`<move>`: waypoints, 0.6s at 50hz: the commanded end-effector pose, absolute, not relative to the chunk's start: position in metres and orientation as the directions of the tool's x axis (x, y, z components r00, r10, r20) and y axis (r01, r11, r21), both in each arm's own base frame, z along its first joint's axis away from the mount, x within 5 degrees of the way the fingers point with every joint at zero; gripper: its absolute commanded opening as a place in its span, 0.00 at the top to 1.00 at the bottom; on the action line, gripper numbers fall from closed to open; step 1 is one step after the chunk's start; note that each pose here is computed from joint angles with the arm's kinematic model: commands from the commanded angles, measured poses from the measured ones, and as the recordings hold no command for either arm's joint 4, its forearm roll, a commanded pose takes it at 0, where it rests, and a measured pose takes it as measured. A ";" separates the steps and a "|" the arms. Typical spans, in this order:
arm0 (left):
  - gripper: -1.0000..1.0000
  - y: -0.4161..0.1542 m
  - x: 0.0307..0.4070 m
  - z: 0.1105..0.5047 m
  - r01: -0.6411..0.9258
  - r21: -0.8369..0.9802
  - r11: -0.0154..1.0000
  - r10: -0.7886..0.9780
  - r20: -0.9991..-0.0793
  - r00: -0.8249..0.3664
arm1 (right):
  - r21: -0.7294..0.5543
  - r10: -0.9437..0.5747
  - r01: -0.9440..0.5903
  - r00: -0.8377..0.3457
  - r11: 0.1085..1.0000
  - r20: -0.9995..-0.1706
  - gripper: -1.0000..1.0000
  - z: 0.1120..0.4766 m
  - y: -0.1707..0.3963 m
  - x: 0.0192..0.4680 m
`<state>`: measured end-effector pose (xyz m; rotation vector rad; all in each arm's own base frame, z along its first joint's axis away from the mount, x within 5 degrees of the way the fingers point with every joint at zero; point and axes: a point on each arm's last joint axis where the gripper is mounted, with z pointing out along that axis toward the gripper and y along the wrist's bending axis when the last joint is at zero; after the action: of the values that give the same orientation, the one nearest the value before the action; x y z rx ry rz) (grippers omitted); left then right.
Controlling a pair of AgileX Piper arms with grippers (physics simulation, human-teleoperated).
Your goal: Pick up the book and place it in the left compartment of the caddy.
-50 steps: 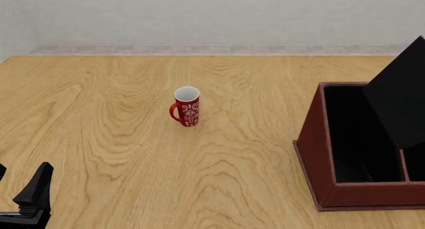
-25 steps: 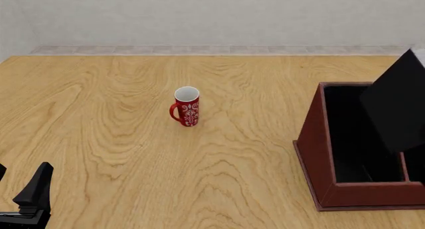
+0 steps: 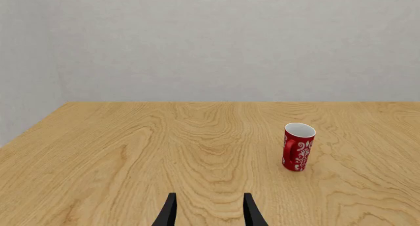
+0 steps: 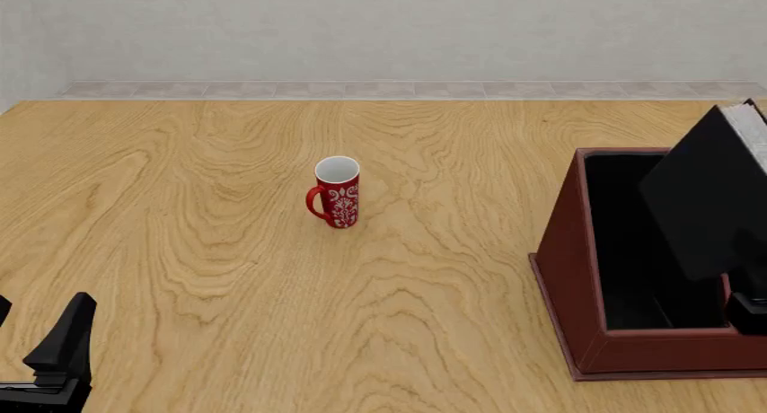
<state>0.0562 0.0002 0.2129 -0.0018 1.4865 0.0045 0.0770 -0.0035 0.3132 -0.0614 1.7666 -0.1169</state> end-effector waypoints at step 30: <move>0.00 0.000 0.056 0.213 -0.001 0.003 1.000 0.003 -0.996 0.087 | -0.074 -0.061 0.052 -0.221 0.996 -0.973 1.00 0.290 -0.007 0.094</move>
<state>0.0562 0.0002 0.2129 -0.0018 1.4864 0.0046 0.0922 -0.0061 0.2922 -0.0352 1.7993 -0.1225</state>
